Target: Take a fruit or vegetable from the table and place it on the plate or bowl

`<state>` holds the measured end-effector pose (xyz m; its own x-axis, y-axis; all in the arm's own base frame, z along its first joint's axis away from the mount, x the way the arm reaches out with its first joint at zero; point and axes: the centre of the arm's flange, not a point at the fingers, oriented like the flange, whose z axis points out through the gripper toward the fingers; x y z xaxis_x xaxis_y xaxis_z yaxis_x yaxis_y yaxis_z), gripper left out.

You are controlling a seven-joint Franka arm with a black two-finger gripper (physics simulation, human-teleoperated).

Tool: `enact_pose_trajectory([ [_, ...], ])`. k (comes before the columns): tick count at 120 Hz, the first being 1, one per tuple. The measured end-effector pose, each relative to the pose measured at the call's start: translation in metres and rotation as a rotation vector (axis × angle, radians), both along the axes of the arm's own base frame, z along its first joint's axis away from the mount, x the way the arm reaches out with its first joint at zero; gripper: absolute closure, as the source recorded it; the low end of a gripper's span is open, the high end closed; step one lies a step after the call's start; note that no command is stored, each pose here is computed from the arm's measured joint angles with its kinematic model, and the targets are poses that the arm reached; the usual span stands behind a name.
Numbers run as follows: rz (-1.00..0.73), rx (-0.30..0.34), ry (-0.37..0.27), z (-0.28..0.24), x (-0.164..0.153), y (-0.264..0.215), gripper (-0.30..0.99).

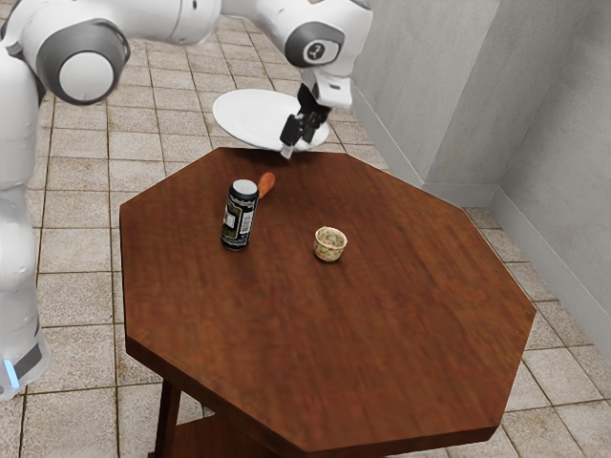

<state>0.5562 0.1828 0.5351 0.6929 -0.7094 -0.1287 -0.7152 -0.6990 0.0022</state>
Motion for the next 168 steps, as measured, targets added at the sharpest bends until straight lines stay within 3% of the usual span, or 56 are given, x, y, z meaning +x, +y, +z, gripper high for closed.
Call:
enact_pose_trajectory([
  [31,-0.017,-0.013,0.037,-0.021,-0.02,0.01,0.0],
  [79,-0.066,-0.027,0.081,-0.066,-0.014,0.019,0.0],
  [168,-0.098,-0.04,0.118,-0.096,-0.011,0.032,0.0],
])
